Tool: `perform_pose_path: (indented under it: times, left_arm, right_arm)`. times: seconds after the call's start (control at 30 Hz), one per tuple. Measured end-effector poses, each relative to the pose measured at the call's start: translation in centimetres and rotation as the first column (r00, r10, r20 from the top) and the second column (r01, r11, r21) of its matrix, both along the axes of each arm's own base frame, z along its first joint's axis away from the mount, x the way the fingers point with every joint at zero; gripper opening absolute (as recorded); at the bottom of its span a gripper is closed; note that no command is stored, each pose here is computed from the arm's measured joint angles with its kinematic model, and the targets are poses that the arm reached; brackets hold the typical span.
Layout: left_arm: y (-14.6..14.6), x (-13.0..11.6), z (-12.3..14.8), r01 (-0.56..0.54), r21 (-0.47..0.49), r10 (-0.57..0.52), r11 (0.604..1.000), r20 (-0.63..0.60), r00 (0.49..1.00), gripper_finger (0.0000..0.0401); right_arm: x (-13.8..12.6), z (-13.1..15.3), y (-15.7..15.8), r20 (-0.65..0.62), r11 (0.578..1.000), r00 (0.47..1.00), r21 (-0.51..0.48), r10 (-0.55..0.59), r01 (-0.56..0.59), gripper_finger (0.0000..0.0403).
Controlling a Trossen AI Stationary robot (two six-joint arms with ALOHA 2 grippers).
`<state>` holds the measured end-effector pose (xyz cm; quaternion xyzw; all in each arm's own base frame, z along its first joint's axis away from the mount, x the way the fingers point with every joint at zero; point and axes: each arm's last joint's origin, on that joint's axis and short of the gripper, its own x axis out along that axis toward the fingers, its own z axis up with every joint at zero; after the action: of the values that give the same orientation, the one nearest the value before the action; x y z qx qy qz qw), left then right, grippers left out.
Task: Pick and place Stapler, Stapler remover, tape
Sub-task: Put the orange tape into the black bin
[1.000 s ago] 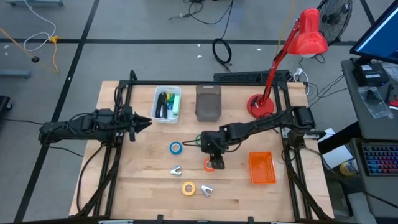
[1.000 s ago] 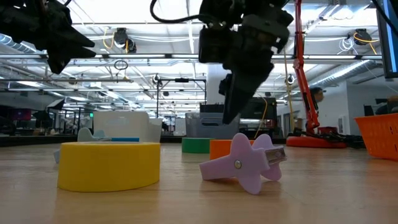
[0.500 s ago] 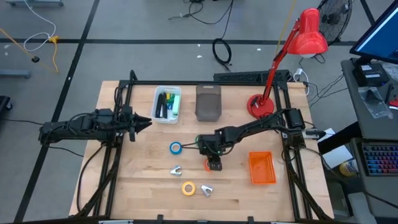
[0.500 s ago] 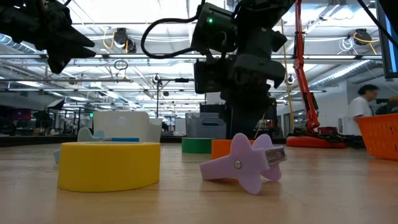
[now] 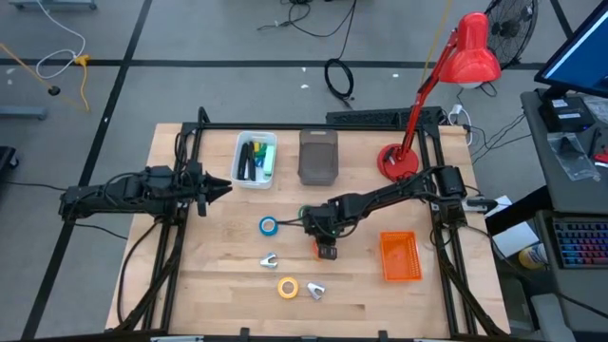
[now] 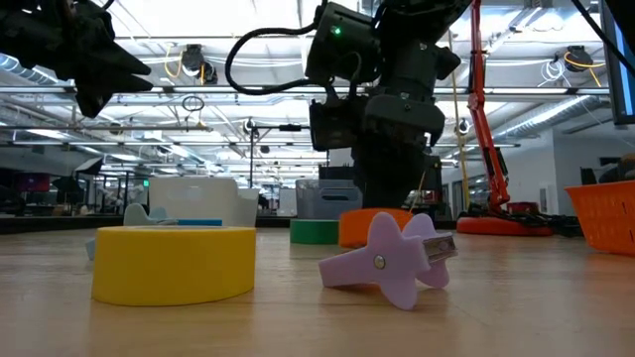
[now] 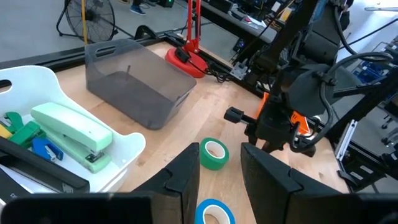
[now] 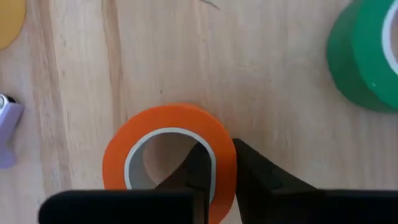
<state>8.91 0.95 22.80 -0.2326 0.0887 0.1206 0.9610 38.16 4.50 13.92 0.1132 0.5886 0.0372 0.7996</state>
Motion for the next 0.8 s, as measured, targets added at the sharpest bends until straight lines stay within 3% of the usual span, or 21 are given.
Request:
perform_pose_path:
  times: [0.17,0.27,0.37,0.5,0.6,0.73,0.8]
  left_arm:
    - [0.0,0.0,0.0,0.0,0.0,0.0,1.0,0.001,1.0,0.0118]
    - [0.0,0.0,0.0,0.0,0.0,0.0,1.0,0.002,1.0,0.0118]
    - [0.0,0.0,0.1,0.0,0.003,0.0,1.0,0.013,1.0,0.0118]
    - [0.0,0.1,0.3,0.001,0.007,-0.001,1.0,0.031,1.0,0.0118]
    - [0.0,0.1,0.3,-0.001,0.008,0.0,1.0,0.03,1.0,0.0118]
    - [0.0,0.1,0.3,-0.002,0.008,0.001,1.0,0.03,1.0,0.0118]
    - [0.0,0.1,0.3,-0.003,0.003,0.003,1.0,0.032,0.999,0.0118]
  right_arm:
    - [-1.2,1.7,-0.1,-0.051,0.998,0.999,0.058,-0.02,0.023,0.0032]
    - [-1.8,4.7,-0.4,0.024,0.995,0.999,0.097,-0.041,0.038,0.0032]
    - [-2.3,8.6,-1.7,0.177,0.993,0.981,0.101,-0.081,0.063,0.0032]
    - [-3.5,13.6,-5.4,0.414,0.976,0.89,-0.013,-0.192,0.217,0.0032]
    - [-4.2,16.1,-9.3,0.56,0.926,0.791,-0.106,-0.246,0.363,0.0032]
    - [-4.7,17.3,-14.5,0.669,0.86,0.68,-0.119,-0.3,0.497,0.0032]
    - [-4.9,16.8,-16.7,0.672,0.842,0.667,-0.119,-0.322,0.526,0.0032]
